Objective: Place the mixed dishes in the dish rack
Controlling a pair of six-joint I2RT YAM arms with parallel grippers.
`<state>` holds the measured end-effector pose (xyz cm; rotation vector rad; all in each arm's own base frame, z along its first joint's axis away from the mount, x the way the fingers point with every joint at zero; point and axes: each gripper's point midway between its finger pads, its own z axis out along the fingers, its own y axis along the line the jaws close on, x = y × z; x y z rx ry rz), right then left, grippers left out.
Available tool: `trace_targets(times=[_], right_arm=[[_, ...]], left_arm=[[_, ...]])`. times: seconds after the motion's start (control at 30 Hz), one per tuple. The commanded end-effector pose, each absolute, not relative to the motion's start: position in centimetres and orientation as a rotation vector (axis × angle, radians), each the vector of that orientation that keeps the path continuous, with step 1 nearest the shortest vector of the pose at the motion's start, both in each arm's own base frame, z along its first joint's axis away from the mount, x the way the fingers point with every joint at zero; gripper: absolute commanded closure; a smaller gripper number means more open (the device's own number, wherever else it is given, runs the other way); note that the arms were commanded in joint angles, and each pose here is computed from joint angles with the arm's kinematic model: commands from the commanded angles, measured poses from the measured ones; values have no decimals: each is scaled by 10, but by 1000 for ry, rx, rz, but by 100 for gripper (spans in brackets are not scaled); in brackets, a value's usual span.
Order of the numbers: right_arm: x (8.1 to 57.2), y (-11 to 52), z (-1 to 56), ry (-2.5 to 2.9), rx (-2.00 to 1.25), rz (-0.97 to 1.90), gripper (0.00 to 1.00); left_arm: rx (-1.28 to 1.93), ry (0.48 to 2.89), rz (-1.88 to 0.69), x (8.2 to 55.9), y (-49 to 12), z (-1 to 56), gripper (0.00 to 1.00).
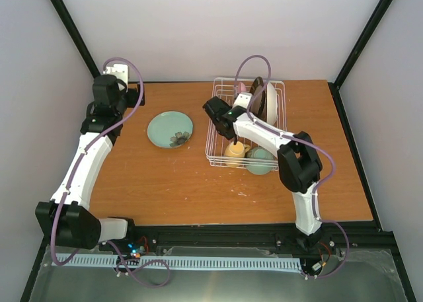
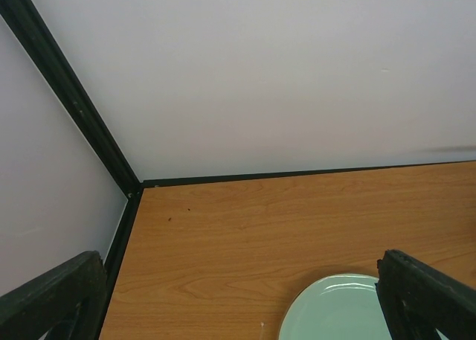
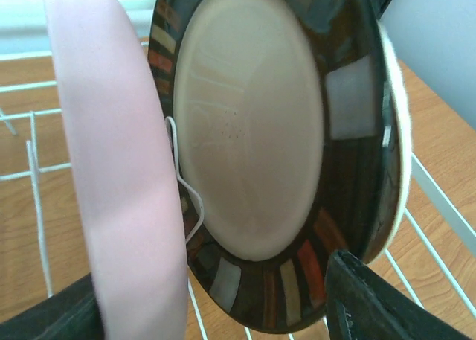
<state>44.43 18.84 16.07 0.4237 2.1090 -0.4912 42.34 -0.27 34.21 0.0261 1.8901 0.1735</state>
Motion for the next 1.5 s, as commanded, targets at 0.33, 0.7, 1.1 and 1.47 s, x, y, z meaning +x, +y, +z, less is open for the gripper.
trace_targets(times=[0.33,0.7,1.1,1.47], right_arm=[[424,191,255,2005,368,-140,17],[400,171,324,1869,337,-38,14],[401,159,344,1819,288,10,14],[411,153,335,1846,282,42,14]], left_arm=[[81,1972,-268,437,-26,313,0],[38,2207,-528,443,4,221,0],[-77,2576,-589,438,32,80,63],[-56,2553,-841,438,14,67,49]])
